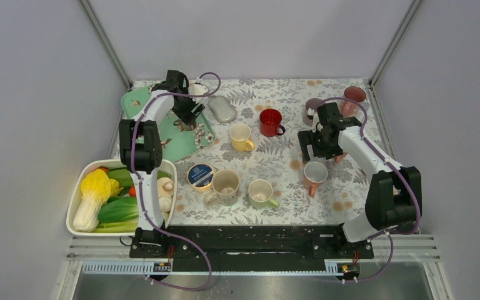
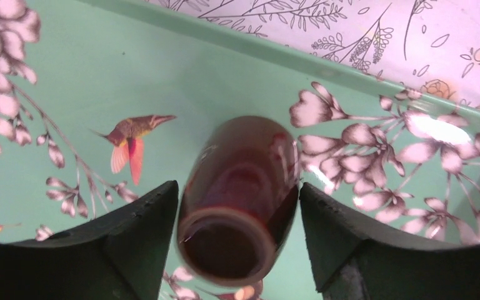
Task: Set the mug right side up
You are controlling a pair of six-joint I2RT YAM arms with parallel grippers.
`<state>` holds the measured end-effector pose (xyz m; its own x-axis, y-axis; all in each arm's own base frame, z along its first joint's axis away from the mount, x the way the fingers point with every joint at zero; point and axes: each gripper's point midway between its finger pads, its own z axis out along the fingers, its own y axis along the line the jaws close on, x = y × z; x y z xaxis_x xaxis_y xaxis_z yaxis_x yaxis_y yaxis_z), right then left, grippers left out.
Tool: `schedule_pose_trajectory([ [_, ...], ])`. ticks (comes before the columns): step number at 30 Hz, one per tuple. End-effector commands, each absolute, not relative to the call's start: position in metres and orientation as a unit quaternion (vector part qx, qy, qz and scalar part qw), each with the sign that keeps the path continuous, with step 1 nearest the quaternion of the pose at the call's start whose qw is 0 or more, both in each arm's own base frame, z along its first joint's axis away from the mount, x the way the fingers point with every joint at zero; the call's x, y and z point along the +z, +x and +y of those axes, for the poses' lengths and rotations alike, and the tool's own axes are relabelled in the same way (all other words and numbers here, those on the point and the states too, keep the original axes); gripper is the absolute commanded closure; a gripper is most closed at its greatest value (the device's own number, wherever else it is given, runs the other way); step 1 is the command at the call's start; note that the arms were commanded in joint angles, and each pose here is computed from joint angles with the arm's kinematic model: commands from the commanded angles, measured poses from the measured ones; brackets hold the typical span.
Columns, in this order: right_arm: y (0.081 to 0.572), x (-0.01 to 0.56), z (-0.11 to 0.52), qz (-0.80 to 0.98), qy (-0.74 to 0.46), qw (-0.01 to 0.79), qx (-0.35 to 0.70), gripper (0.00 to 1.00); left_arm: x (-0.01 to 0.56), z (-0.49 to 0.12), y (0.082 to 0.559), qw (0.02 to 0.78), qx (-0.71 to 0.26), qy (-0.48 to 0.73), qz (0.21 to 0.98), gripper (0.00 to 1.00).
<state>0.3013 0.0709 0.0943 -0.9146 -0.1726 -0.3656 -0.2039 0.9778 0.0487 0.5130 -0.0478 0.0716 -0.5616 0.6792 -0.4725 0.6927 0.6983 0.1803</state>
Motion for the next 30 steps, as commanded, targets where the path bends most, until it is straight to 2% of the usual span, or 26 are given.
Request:
schedule_pose_trajectory([
  [1,0.304,0.107,0.077,0.973,-0.11,0.197,0.05,0.01,0.077,-0.046,0.523,0.266,-0.01,0.382,0.885,0.31],
  [5,0.307,0.115,0.078,0.97,-0.112,0.21,0.054,0.01,0.074,-0.046,0.515,0.253,-0.014,0.385,0.887,0.45],
  [7,0.308,0.121,0.078,0.968,-0.11,0.22,0.054,0.0,0.076,-0.047,0.512,0.251,-0.017,0.385,0.888,0.64],
  [9,0.31,0.126,0.077,0.966,-0.106,0.228,0.052,0.0,0.082,-0.048,0.511,0.253,-0.02,0.38,0.89,0.92],
  [10,0.31,0.128,0.077,0.966,-0.104,0.233,0.051,0.01,0.086,-0.048,0.512,0.257,-0.021,0.374,0.891,1.0],
  [15,0.318,0.158,0.075,0.953,-0.095,0.285,0.047,0.01,0.127,-0.053,0.516,0.308,-0.024,0.335,0.89,1.0],
  [20,0.329,0.204,0.086,0.922,-0.043,0.374,0.089,0.01,0.172,-0.058,0.517,0.361,-0.051,0.272,0.891,1.0],
  [26,0.327,0.256,0.155,0.854,-0.057,0.465,0.227,0.0,0.222,-0.082,0.498,0.397,-0.131,0.226,0.88,1.0],
  [30,0.32,0.298,0.227,0.769,-0.075,0.504,0.386,0.01,0.261,-0.115,0.473,0.407,-0.232,0.214,0.857,1.0],
])
